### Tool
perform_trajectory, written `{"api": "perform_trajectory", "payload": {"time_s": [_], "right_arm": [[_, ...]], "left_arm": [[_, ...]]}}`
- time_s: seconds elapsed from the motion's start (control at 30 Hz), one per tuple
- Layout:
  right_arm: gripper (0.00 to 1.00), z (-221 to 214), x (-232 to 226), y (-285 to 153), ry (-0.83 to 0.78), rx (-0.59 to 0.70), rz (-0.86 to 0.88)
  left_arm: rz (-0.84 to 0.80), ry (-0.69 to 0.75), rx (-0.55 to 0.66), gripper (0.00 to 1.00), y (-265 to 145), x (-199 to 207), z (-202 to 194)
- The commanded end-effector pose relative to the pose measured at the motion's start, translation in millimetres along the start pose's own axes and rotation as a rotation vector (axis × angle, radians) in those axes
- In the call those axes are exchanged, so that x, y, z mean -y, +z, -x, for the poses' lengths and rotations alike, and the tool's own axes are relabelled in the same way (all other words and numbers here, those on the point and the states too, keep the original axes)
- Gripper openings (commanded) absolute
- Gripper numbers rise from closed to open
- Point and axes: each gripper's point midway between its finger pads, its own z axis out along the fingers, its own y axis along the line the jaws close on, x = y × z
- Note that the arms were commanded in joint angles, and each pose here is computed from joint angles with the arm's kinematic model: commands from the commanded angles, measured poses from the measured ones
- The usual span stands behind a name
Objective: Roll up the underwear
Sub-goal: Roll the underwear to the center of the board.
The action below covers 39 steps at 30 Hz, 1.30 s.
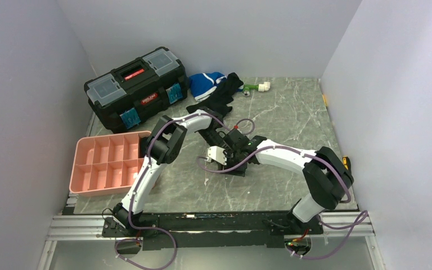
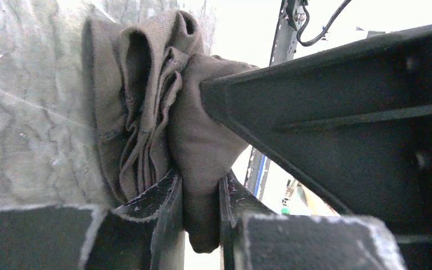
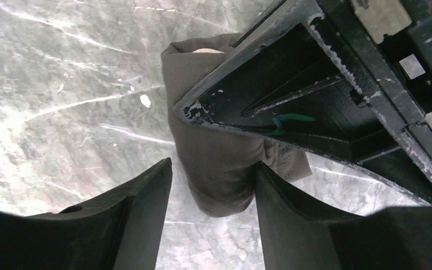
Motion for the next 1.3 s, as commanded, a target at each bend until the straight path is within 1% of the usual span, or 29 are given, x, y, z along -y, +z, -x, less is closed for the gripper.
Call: {"api": "perform_trajectory", "payload": {"time_s": [0.0, 0.1, 0.17, 0.2, 0.27, 0.4, 0.5, 0.57, 0.6, 0.7, 0.73, 0.83, 1.1, 1.27], "right_arm": [[0.54, 2, -1, 12, -0.007, -0.004, 0.009], [0.47, -4, -8, 20, 0.002, -0.018, 0.046], [0.38, -9, -13, 24, 0.006, -0.036, 0.069], [0.35, -12, -16, 26, 0.006, -0.045, 0.083], [0.25, -18, -22, 30, 0.007, -0.065, 0.110], [0.10, -29, -30, 37, 0.011, -0.108, 0.158], [0.00, -33, -34, 39, 0.016, -0.127, 0.188], [0.00, -35, -36, 40, 0.019, -0.134, 0.201], [0.00, -35, -37, 41, 0.022, -0.135, 0.207], [0.00, -38, -38, 40, 0.033, -0.141, 0.222], [0.00, -39, -39, 40, 0.032, -0.145, 0.225], [0.00, -41, -41, 40, 0.038, -0.151, 0.233], [0.00, -35, -45, 36, 0.055, -0.130, 0.278], [0.00, -24, -46, 29, 0.100, -0.076, 0.368]], "left_arm": [[0.124, 0.042, -0.100, 0.00, 15, -51, -21], [0.121, 0.037, -0.101, 0.00, 15, -49, -22], [0.118, 0.037, -0.098, 0.00, 14, -48, -22], [0.119, 0.037, -0.095, 0.02, 14, -47, -21], [0.125, 0.040, -0.085, 0.09, 10, -45, -20], [0.150, 0.054, -0.046, 0.24, -1, -44, -14], [0.160, 0.066, -0.018, 0.31, -10, -42, -11], [0.170, 0.068, -0.007, 0.33, -16, -42, -10], [0.172, 0.068, 0.000, 0.36, -19, -41, -9], [0.176, 0.063, 0.026, 0.52, -30, -40, -9], [0.176, 0.063, 0.036, 0.55, -34, -39, -9], [0.180, 0.064, 0.067, 0.56, -44, -36, -8], [0.205, 0.083, 0.161, 0.57, -79, -19, -9], [0.292, 0.098, 0.281, 0.55, -115, -11, -15]]}}
